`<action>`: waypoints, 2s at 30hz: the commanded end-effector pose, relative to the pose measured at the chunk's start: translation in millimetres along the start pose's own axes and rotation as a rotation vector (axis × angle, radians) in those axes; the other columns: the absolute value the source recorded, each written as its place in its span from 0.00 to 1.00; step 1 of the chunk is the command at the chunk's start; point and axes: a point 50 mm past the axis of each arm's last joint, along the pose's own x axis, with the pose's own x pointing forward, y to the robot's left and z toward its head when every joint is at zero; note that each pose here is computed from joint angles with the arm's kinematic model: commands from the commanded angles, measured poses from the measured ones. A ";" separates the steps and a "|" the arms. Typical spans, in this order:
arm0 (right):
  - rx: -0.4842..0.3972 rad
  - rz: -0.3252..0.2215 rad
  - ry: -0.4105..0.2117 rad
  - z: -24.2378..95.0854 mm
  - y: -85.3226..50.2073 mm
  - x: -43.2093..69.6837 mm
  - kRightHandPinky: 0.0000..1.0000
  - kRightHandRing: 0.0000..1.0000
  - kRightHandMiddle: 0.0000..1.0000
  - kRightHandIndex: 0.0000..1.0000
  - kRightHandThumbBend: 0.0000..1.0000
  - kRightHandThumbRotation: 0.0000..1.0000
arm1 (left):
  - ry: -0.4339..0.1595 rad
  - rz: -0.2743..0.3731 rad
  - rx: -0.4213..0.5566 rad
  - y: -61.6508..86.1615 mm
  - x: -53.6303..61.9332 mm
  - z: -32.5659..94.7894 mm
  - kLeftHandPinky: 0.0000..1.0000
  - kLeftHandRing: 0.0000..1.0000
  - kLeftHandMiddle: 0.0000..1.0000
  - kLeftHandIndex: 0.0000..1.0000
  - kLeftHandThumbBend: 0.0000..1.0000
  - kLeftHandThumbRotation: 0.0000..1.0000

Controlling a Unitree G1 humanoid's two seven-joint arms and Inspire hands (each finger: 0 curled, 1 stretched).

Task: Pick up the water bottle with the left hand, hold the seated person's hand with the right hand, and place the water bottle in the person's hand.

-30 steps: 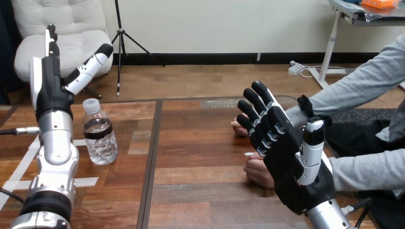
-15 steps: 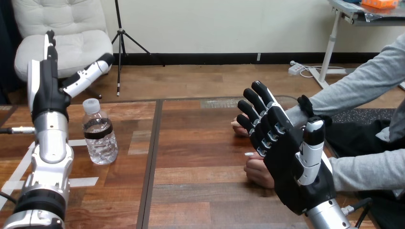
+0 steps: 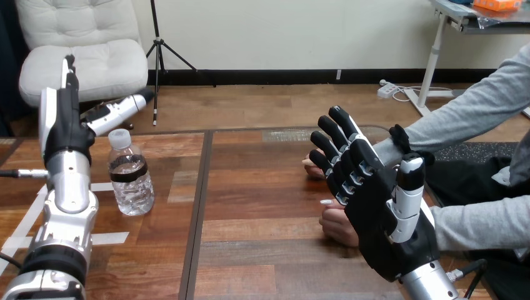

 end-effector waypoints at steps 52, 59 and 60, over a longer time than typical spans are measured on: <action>-0.010 0.036 -0.064 11.9 2.4 11.6 1.00 1.00 1.00 1.00 1.00 1.00 | -0.015 -0.043 0.093 -3.6 10.6 14.5 0.98 1.00 1.00 1.00 1.00 0.03; -0.010 0.035 -0.061 12.1 2.5 11.5 1.00 1.00 1.00 1.00 1.00 1.00 | -0.004 -0.053 0.108 -5.4 9.2 11.2 0.97 1.00 1.00 1.00 1.00 0.08; -0.010 0.035 -0.061 12.2 2.5 11.5 1.00 1.00 1.00 1.00 1.00 1.00 | -0.001 -0.054 0.108 -5.6 9.2 10.9 0.97 1.00 1.00 1.00 1.00 0.09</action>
